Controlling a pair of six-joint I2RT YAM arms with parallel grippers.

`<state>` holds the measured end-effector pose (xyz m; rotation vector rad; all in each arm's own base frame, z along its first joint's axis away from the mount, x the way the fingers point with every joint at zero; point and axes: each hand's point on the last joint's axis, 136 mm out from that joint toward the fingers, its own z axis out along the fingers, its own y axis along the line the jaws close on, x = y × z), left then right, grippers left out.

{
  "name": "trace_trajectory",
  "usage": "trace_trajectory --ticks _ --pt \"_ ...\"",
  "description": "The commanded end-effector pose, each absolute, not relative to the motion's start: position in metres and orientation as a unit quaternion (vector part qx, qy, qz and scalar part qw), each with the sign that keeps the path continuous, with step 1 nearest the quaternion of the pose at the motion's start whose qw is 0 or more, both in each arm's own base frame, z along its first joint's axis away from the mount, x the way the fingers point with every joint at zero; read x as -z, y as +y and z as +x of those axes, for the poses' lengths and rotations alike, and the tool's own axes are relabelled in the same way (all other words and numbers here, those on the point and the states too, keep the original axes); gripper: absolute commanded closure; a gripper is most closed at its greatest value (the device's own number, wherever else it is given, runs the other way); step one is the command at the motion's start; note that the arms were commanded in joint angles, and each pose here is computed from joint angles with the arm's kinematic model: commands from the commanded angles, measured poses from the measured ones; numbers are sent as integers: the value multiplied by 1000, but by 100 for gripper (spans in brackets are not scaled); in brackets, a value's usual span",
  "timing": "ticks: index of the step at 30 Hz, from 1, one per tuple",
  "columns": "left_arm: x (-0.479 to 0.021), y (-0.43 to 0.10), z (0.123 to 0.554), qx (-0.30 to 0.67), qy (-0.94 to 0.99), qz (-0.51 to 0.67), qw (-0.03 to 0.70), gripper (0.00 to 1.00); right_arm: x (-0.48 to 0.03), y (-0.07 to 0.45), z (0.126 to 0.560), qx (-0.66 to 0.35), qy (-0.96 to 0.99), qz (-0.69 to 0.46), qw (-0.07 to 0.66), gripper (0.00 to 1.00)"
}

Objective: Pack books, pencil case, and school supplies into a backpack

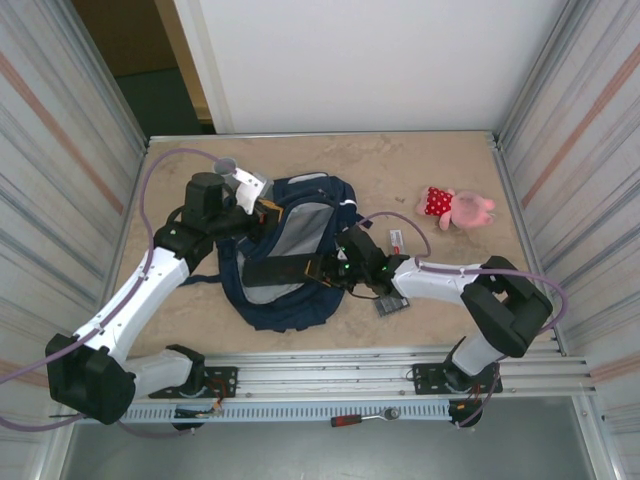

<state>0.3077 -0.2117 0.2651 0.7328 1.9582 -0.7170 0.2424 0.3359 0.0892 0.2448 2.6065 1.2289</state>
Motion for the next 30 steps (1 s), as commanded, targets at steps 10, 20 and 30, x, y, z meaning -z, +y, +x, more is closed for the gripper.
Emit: trace_trajectory --ticks 10,20,30 --pt "-303 -213 309 289 747 311 512 100 -137 303 234 -400 895 101 171 87" --pt "-302 -218 309 309 743 308 507 100 -152 319 245 -433 876 116 180 90" --pt "-322 -229 302 341 725 305 516 100 -189 334 283 -514 788 191 280 92"
